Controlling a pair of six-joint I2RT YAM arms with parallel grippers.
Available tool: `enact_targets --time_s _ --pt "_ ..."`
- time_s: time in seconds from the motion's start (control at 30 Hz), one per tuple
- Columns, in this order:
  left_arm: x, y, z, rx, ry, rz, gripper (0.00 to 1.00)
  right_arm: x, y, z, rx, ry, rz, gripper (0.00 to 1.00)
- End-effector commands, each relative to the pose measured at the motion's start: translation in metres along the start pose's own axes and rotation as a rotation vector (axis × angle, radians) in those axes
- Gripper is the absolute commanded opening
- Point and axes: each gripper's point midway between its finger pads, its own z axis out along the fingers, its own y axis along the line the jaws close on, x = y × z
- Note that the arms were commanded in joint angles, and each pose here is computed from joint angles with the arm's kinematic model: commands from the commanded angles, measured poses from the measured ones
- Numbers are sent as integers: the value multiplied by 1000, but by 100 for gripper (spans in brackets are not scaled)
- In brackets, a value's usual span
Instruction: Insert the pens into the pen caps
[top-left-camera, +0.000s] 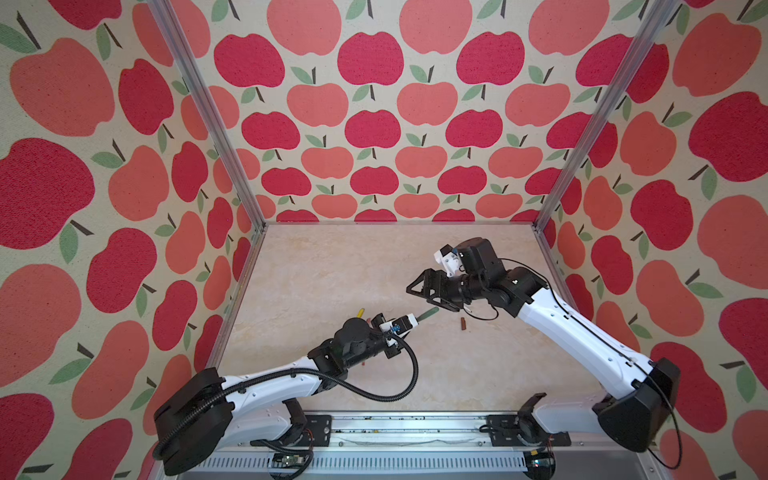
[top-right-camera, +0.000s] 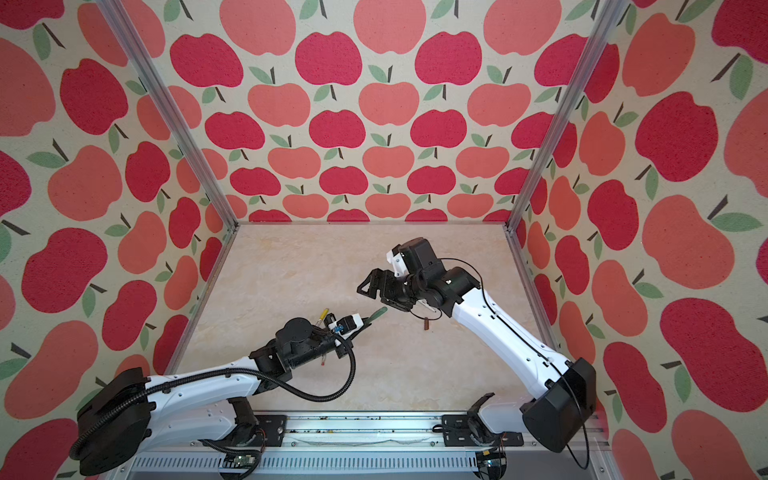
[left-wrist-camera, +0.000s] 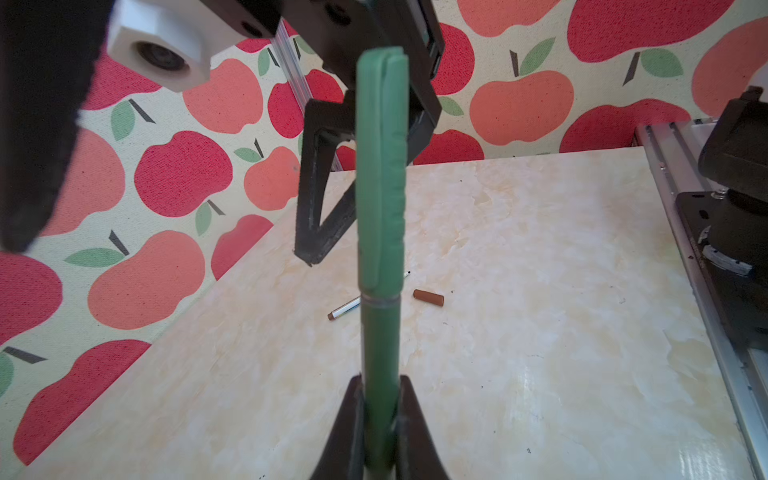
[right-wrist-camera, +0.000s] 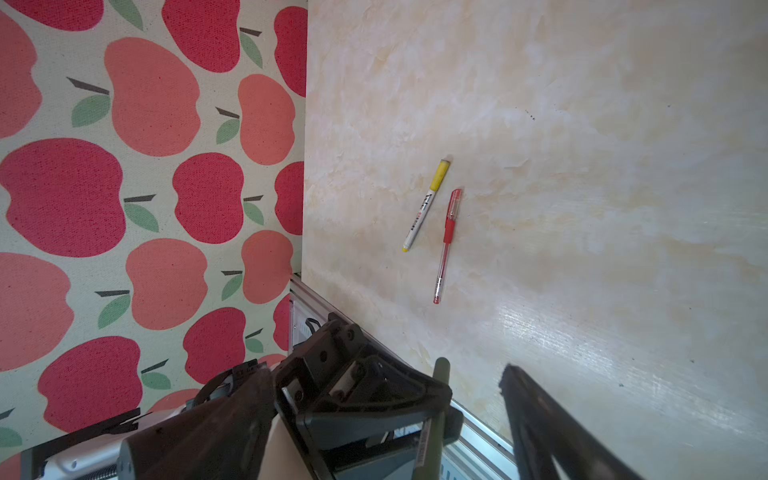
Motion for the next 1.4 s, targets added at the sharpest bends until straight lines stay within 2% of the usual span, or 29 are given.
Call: enact_targets --time_s 0.0,0.3,1.1,1.37 --pt "-2 5 6 -41 30 73 0 -1 10 -3 -4 -3 -3 88" --pt "-3 8 10 -68 34 78 0 5 9 12 -8 17 15 86" --pt "-3 8 12 -70 41 67 0 12 8 17 -2 32 9 85" --pt "-21 8 11 -71 -4 72 0 16 -1 29 -6 51 35 85"
